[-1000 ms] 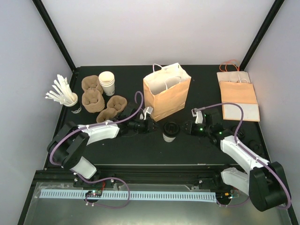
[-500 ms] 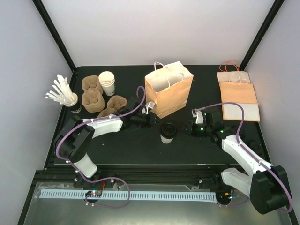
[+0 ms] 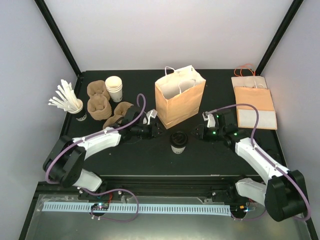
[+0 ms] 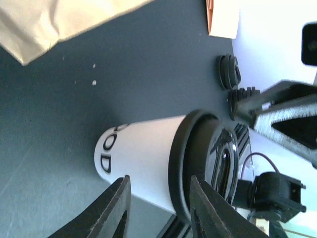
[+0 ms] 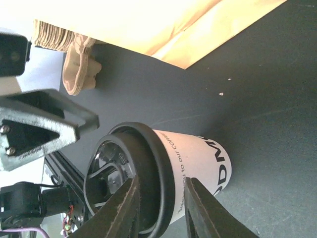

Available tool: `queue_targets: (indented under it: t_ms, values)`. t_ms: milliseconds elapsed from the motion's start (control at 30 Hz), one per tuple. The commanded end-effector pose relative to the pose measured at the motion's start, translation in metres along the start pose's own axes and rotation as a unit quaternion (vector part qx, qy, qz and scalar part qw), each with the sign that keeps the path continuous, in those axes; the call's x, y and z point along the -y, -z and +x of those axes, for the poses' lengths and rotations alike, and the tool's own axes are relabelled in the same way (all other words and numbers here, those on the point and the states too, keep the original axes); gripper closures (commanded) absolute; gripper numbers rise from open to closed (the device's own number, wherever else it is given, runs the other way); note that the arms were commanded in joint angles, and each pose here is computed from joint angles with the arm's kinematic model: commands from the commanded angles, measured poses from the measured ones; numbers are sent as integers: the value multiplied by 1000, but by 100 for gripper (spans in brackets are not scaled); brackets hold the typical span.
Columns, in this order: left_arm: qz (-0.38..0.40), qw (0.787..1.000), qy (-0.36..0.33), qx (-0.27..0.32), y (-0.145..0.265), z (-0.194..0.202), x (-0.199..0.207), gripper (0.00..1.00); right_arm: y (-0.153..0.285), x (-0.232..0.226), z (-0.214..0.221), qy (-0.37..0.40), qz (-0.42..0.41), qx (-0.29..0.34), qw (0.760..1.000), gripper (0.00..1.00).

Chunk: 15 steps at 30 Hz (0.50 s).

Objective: Pack the takeout coffee

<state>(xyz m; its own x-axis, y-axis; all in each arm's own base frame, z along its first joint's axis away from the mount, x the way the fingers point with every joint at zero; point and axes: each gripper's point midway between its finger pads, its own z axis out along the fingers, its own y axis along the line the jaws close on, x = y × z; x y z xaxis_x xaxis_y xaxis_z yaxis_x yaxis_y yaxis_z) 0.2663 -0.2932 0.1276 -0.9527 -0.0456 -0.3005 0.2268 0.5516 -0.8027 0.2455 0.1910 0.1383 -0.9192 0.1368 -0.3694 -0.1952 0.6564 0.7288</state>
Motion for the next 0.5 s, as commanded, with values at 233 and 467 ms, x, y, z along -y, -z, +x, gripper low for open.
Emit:
queue_targets:
  t_ms: [233, 467]
  values:
    - [72, 995, 32, -60, 6, 76, 21, 64, -18, -17, -24, 18, -39, -12, 999, 73]
    - [160, 983, 61, -69, 2, 90, 50, 64, -31, -22, -28, 19, -82, -22, 996, 70]
